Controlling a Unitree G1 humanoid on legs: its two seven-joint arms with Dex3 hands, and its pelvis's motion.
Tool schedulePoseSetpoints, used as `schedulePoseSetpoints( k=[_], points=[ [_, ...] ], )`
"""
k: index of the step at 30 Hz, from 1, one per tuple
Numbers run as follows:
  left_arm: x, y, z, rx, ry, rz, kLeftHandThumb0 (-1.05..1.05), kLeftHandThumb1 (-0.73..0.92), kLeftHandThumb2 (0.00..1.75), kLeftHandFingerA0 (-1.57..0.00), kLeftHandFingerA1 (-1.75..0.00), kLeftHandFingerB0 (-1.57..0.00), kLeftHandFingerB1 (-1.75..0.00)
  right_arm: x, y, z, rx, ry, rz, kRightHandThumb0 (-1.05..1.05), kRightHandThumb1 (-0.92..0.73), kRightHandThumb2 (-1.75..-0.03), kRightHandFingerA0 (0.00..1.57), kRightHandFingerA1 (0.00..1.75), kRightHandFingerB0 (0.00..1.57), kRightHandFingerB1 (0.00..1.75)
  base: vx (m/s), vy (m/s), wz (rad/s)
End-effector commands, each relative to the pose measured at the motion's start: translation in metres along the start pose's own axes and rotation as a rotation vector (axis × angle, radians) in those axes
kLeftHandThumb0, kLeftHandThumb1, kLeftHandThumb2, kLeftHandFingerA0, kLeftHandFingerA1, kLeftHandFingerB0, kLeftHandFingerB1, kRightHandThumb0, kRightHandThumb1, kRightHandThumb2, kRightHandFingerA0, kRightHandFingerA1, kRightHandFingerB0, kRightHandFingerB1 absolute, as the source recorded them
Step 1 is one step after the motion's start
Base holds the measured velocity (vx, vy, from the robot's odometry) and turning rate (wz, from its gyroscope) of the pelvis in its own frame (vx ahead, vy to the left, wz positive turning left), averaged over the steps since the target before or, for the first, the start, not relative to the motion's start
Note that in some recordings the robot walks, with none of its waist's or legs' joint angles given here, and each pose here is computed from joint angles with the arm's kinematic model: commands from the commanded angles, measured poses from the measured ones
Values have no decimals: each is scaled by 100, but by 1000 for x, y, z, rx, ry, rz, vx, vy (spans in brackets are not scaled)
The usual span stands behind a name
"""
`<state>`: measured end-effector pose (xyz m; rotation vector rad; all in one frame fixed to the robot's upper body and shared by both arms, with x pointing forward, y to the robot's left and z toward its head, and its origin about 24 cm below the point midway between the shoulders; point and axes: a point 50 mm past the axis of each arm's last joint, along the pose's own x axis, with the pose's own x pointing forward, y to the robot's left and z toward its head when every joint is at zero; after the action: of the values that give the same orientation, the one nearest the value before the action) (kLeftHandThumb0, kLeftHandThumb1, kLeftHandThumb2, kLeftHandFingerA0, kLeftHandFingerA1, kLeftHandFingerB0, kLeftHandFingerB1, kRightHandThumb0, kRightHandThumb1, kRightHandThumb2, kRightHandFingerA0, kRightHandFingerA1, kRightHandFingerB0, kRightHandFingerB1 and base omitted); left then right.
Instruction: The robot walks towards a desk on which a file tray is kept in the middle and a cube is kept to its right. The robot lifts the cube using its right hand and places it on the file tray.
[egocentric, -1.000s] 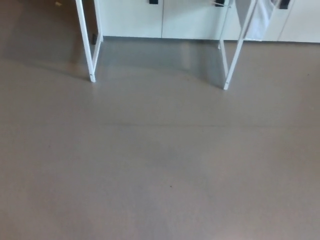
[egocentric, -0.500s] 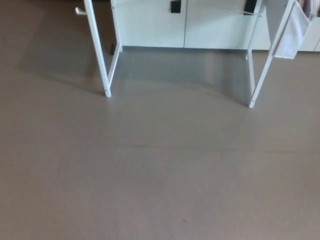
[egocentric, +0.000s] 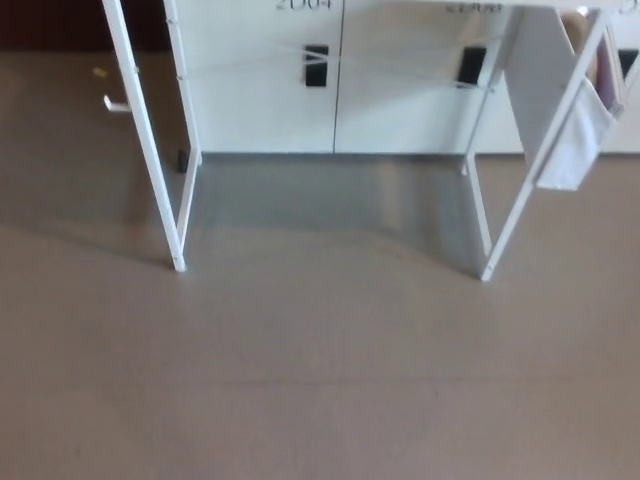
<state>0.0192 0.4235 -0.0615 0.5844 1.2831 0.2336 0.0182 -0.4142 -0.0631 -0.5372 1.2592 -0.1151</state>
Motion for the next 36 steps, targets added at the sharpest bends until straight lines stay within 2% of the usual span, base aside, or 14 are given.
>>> schedulePoseSetpoints(
  k=[1, 2, 8, 10, 11, 12, 17, 19, 25, 26, 27, 28, 32, 36],
  points=[
    [2, 0, 3, 7, -5, 12, -81, 56, 116, -40, -84, -29, -72, -2, -11, 6, -10, 13, -22, -69, -53, -95, 0, 24, 6, 34, 484, -150, 17],
    [2, 0, 4, -4, -1, 11, -80, 62, 95, -27, -107, -24, -85, -1, -9, 5, 1, 12, -28, -89, -64, -93, 0, 0, 10, 23, 609, -106, 38],
    [3, 3, 10, -6, -19, 9, -82, 53, 115, -42, -87, -32, -75, 1, -11, 11, -3, -1, -17, -89, -61, -93, 0, 0, 9, 21, 457, -225, 29],
    [4, 4, 12, 10, -25, 13, -81, 64, 90, -35, -103, -26, -81, 2, -8, 11, -2, -22, -30, -75, -56, -96, 0, 18, 7, 27, 395, -24, -4],
    [4, 4, 14, -9, -24, 15, -80, 61, 95, -29, -110, -26, -86, 3, -9, 12, -39, -11, -47, -77, -75, -63, 0, 22, 8, 26, 386, 15, -3],
    [4, 3, 14, -16, -28, 11, -79, 61, 96, -27, -111, -25, -86, 1, -11, 14, -39, -17, -41, -82, -61, -95, 0, 8, 9, 25, 324, 71, -16],
    [4, 3, 12, -4, -28, 7, -85, 54, 118, -44, -88, -32, -76, -1, -13, 14, -49, -36, -24, -91, -64, -94, 0, 0, 9, 18, 482, 170, -25],
    [3, 2, 11, -11, -32, -5, -78, 63, 94, -24, -101, -23, -83, 0, -11, 14, -27, -51, -58, -70, -56, -94, 2, 30, 7, 31, 489, 177, -53],
    [3, 2, 10, -11, -25, 9, -83, 52, 107, -37, -89, -29, -76, 1, -14, 17, -29, -30, -21, -84, -62, -95, 0, 7, 7, 23, 363, 145, -10],
    [4, 3, 12, -23, -30, 10, -80, 61, 97, -26, -109, -23, -88, 2, -13, 17, 25, -33, -26, -37, -46, -102, 0, 51, 0, 49, 245, 74, 8],
    [4, 4, 12, -30, -32, 9, -85, 54, 117, -36, -84, -30, -75, 3, -12, 17, 100, -39, -25, -36, -46, -102, 0, 51, 0, 49, 236, 54, 7],
    [3, 3, 12, -31, -36, 8, -81, 61, 96, -24, -110, -21, -89, 4, -11, 16, 137, -40, -27, -71, -57, -83, 48, 102, 8, 39, 271, 34, 9],
    [3, 5, 13, -12, -33, 14, -80, 62, 96, -29, -111, -24, -86, 3, -11, 17, 49, -62, -40, -71, -54, -89, 4, 46, 6, 29, 266, -17, 17],
    [1, 5, 13, -52, -63, -8, -81, 61, 96, -26, -108, -22, -88, 2, -14, 19, -36, -13, -23, -76, -59, -99, 1, 25, 2, 27, 340, -36, 37]
  ],
)
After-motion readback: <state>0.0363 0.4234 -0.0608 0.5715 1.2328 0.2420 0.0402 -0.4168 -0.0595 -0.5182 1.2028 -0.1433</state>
